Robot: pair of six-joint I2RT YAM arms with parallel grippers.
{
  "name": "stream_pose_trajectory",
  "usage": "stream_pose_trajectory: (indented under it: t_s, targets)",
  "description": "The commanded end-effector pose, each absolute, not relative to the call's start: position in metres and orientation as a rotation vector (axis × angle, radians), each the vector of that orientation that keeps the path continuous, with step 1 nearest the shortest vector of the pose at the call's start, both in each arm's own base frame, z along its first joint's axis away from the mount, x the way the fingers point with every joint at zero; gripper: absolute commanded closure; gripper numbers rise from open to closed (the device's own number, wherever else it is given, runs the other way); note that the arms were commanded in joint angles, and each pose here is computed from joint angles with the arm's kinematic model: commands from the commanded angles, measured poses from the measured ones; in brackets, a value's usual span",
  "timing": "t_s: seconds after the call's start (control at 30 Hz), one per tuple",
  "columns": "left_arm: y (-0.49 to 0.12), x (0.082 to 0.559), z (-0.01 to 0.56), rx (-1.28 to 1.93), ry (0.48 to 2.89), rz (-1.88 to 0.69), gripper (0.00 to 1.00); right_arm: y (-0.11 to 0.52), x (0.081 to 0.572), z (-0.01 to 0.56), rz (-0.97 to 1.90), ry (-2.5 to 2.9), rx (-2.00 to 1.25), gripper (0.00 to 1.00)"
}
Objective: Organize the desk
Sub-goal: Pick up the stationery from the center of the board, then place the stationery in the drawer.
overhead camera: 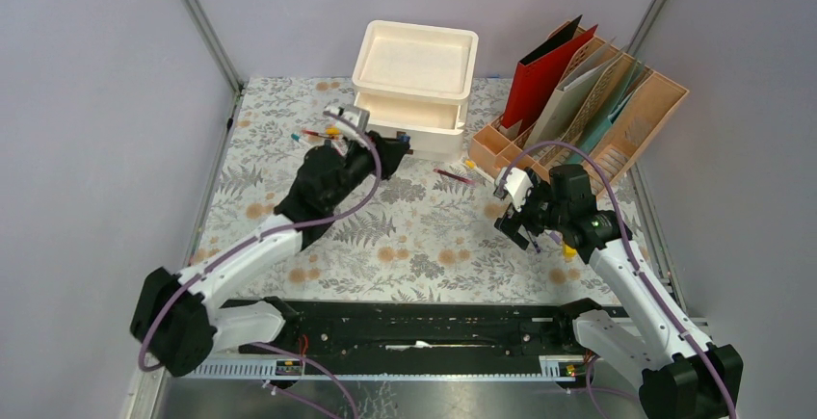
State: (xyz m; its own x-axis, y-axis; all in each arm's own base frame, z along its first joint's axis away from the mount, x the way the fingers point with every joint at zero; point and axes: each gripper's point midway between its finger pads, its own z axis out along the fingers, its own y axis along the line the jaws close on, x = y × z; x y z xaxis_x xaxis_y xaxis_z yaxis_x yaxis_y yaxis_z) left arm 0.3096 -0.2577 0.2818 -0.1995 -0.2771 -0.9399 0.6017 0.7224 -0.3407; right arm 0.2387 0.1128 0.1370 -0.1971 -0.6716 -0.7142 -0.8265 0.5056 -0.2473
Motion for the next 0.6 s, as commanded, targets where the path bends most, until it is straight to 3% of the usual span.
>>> stream_pose_trajectory:
  t_s: [0.0, 0.43, 0.57]
  targets:
    - [-0.284, 0.33, 0.334, 0.419, 1.447, -0.848, 1.0, 0.115, 0.238, 0.14, 0.248, 1.911, -1.243, 0.0]
    - [-0.332, 0.402, 0.312, 0.634, 1.517, -0.718, 0.99, 0.115, 0.237, 0.14, 0.252, 1.908, -1.246, 0.0]
    - [-0.337, 0.411, 0.307, 0.683, 1.515, -0.683, 0.94, 0.115, 0.237, 0.14, 0.253, 1.908, -1.247, 0.0]
